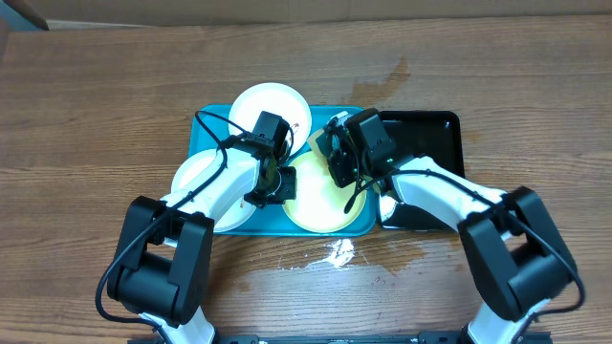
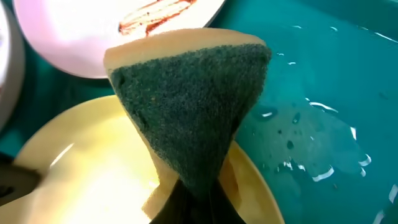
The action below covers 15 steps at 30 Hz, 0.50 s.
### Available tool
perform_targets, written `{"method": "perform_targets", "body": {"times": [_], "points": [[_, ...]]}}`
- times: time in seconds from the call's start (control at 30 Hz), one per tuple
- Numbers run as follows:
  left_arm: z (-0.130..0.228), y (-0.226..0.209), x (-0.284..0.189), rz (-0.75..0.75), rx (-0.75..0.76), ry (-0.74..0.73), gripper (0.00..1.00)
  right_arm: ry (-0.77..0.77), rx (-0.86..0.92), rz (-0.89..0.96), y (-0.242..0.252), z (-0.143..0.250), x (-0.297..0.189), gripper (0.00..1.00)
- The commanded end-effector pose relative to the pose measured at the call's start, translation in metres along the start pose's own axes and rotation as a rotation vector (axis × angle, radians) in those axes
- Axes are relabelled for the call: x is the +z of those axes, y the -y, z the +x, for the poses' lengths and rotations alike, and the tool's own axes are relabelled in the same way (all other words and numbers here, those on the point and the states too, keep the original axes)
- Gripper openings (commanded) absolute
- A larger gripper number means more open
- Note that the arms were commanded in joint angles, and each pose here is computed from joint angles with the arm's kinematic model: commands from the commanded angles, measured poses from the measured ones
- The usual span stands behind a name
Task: Clean dirty plates on tray and stack at the side
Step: 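Return the sponge with the right gripper to the black tray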
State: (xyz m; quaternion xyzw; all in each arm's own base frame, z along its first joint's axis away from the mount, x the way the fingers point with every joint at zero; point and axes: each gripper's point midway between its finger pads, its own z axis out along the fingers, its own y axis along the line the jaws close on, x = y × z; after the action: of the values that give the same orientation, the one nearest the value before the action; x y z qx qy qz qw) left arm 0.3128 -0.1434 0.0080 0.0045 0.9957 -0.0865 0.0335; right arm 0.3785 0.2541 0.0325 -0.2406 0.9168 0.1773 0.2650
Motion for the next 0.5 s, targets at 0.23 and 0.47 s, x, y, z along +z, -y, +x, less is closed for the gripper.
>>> {"method": "perform_targets", "body": {"times": [0.23, 0.47], "points": [[0.014, -0.003, 0.004, -0.022, 0.04, -0.035, 0.04, 0.052, -0.044, -0.007, 0.0, -0.016, 0.01, 0.04], [0.015, -0.003, 0.004, -0.023, 0.04, -0.038, 0.04, 0.022, -0.034, 0.053, 0.014, -0.005, 0.02, 0.04]]}}
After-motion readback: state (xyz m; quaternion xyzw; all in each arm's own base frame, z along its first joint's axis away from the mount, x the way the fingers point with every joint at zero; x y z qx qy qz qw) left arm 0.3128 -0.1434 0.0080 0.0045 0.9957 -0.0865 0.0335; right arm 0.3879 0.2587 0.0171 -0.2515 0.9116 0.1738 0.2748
